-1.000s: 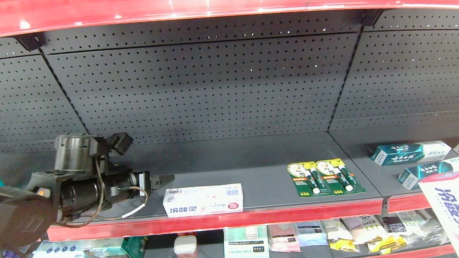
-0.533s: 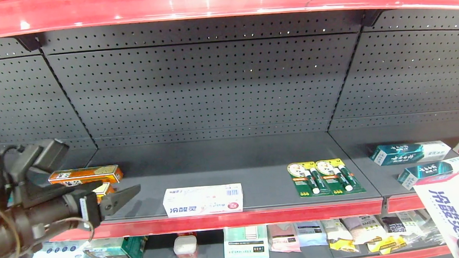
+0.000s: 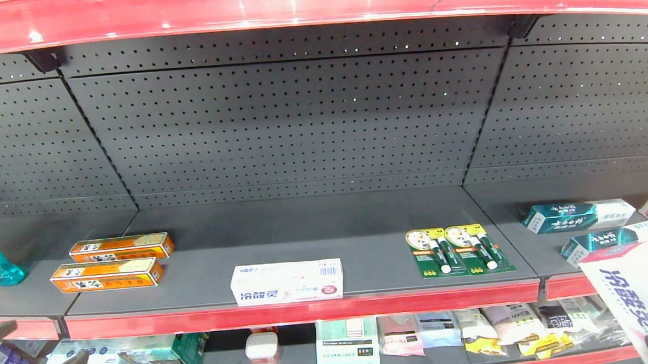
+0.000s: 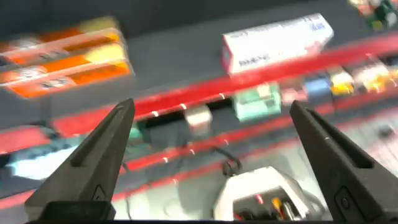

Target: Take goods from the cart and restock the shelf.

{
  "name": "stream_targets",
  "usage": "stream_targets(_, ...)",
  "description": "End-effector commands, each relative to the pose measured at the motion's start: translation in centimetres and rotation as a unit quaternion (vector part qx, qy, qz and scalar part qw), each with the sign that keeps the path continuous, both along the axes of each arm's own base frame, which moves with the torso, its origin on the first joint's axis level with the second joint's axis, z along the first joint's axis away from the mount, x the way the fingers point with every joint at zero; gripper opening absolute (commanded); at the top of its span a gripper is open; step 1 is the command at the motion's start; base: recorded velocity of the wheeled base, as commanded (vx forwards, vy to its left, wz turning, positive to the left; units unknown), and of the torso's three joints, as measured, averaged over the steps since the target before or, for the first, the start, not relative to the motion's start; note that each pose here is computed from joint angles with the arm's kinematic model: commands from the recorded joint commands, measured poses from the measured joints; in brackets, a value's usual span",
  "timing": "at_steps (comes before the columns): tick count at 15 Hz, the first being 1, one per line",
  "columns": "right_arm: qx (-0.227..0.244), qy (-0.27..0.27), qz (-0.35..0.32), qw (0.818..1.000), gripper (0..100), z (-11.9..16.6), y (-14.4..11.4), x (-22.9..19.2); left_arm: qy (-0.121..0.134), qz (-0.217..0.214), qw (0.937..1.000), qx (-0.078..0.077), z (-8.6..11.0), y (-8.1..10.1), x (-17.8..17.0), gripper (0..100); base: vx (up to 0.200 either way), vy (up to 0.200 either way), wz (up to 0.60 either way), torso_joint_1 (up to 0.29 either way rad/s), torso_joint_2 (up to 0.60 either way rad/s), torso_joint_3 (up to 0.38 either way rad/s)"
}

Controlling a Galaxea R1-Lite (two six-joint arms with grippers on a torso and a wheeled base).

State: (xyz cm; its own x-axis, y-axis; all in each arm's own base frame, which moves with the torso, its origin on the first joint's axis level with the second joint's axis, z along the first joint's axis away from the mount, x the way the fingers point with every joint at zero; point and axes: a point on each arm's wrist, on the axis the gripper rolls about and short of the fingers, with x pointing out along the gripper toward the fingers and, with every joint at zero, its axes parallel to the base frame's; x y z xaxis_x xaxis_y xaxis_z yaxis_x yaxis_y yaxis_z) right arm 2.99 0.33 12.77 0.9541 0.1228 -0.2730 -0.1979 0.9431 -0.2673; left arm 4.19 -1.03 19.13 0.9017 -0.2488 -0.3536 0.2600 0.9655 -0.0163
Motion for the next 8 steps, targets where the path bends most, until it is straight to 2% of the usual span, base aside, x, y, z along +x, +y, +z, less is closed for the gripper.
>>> stream_targets(1,-0.004,0.001,0.004,1.000,0,0.44,0.04,0.28,-0.054,0.001,0.9984,-0.014,1.45,0.33,-1.51,100,0.000,0.000,0.00,0.000,0.00,0.000)
stream_targets(2,-0.008,0.002,0.003,1.000,0,0.58,0.03,0.42,-0.062,-0.002,0.9979,-0.019,1.88,0.32,-1.56,100,0.000,0.000,0.00,0.000,0.00,0.000)
stream_targets(7,-0.014,0.000,0.006,1.000,0,0.79,0.05,0.55,-0.055,-0.002,0.9984,-0.014,1.51,0.28,-1.37,100,0.000,0.000,0.00,0.000,0.00,0.000)
stream_targets(8,-0.023,-0.002,0.008,1.000,0,0.91,0.05,0.60,-0.055,-0.002,0.9984,-0.014,1.51,0.28,-1.37,100,-0.200,0.000,0.00,0.007,-0.01,-0.002)
